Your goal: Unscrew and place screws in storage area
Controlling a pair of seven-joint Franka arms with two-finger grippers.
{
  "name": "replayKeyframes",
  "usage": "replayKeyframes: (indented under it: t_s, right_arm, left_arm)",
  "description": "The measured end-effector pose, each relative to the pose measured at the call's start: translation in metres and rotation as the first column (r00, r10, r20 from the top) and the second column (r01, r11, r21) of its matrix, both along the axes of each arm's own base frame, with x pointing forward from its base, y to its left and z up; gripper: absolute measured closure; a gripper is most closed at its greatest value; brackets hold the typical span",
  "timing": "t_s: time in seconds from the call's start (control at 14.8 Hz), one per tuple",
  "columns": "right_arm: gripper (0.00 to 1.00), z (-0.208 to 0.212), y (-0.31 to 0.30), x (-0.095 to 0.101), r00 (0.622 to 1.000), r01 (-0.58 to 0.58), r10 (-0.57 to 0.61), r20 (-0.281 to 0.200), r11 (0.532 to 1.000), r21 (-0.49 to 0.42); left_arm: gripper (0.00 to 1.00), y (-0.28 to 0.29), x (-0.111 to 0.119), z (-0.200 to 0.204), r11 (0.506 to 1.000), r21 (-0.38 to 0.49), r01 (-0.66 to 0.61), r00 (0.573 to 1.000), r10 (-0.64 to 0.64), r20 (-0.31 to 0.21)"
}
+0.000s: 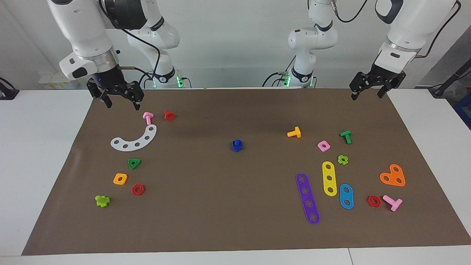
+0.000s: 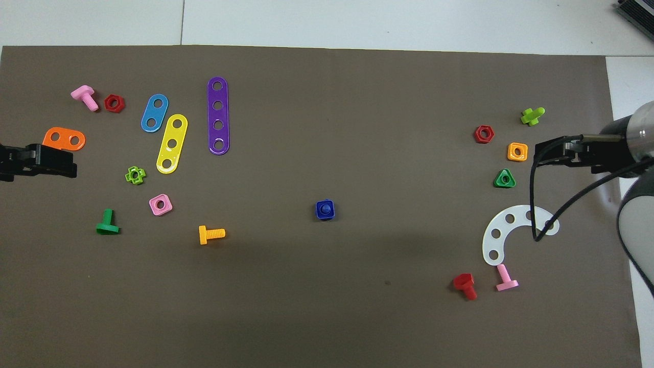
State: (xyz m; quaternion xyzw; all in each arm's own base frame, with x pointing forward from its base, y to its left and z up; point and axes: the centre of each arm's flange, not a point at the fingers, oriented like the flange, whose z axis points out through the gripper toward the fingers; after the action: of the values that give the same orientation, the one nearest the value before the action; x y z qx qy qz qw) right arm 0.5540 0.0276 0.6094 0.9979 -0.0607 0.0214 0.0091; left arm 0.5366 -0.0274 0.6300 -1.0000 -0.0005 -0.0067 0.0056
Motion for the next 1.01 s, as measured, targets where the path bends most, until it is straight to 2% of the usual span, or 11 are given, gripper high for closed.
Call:
replayKeyframes:
  t_s: [0.54,0.81,1.01]
  right_arm:
    - [0.01,0.000,0.000,0.000,1.000,0.000,0.000,-0.001,1.000,0.000]
    - [0.00,-0.001,0.000,0.000,1.000,0.000,0.000,-0.001,1.000,0.000]
    - [0.00,-0.001,-0.002,0.000,1.000,0.004,-0.004,-0.001,1.000,0.000]
  left_arm:
    - [0.00,-0.016,-0.002,-0.006,0.995,0.002,0.095,0.995,-0.095,-0.017]
    - [0.00,-0.091,-0.015,-0.022,0.994,-0.007,0.105,0.993,-0.105,-0.048]
    - [0.00,-0.152,-0.023,-0.035,0.998,-0.056,0.038,0.998,-0.040,-0.049]
